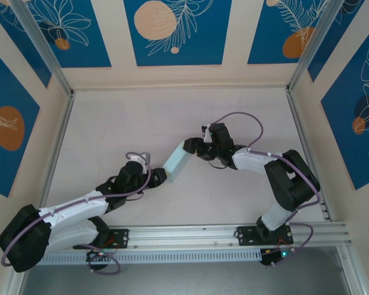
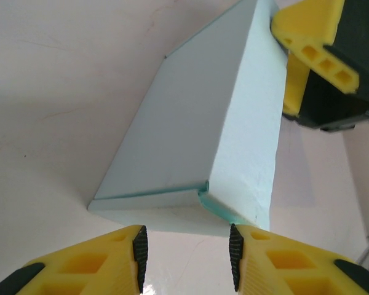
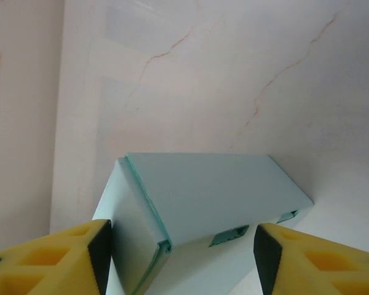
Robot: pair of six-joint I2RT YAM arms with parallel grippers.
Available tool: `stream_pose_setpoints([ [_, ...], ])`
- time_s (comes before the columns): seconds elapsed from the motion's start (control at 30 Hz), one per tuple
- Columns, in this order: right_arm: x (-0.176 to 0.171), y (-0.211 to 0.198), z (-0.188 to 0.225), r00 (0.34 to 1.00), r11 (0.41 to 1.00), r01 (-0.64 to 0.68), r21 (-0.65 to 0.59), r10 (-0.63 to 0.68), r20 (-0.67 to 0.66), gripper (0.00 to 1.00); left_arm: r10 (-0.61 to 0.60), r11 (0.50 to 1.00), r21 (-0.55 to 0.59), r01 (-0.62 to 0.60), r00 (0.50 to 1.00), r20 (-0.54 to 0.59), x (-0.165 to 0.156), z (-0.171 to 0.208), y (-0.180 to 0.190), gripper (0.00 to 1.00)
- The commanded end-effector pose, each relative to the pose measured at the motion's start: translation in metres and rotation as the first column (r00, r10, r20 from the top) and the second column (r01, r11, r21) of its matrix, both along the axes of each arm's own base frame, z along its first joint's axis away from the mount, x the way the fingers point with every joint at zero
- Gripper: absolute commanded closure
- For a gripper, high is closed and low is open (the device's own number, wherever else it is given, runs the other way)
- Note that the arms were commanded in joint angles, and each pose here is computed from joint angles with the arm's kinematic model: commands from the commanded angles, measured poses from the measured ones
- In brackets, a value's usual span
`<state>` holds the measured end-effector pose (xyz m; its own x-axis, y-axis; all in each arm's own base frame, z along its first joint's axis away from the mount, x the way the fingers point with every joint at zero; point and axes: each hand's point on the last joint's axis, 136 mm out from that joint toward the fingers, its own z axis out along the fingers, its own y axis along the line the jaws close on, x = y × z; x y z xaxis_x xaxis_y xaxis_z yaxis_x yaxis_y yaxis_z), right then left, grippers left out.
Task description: Fold the paper box
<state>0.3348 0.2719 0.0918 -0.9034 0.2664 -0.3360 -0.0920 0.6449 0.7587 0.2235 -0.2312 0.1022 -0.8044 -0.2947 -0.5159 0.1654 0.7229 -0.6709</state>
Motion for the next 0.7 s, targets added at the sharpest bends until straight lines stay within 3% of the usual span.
stream_pose_setpoints([
  [0.0,-0.041,-0.029,-0.066,0.973,0.995,0.015,-0.101,-0.037,-0.227,0.42,-0.014,0.993,0.119,0.005,0.997,0.076,0.003,0.004,0.003,0.60],
  [0.27,-0.046,-0.047,-0.060,0.971,0.997,0.080,0.018,-0.074,-0.229,0.53,-0.135,0.973,0.202,0.110,0.984,0.113,-0.003,-0.004,-0.033,0.63],
  [0.37,-0.052,-0.056,-0.059,0.970,0.996,0.090,-0.006,-0.089,-0.226,0.54,-0.170,0.957,0.257,0.133,0.977,0.128,-0.005,-0.009,-0.042,0.65],
  [0.67,-0.069,-0.079,-0.052,0.965,0.987,0.125,-0.105,-0.146,-0.218,0.55,-0.123,0.939,0.336,0.075,0.985,0.123,0.002,-0.031,-0.032,0.66],
])
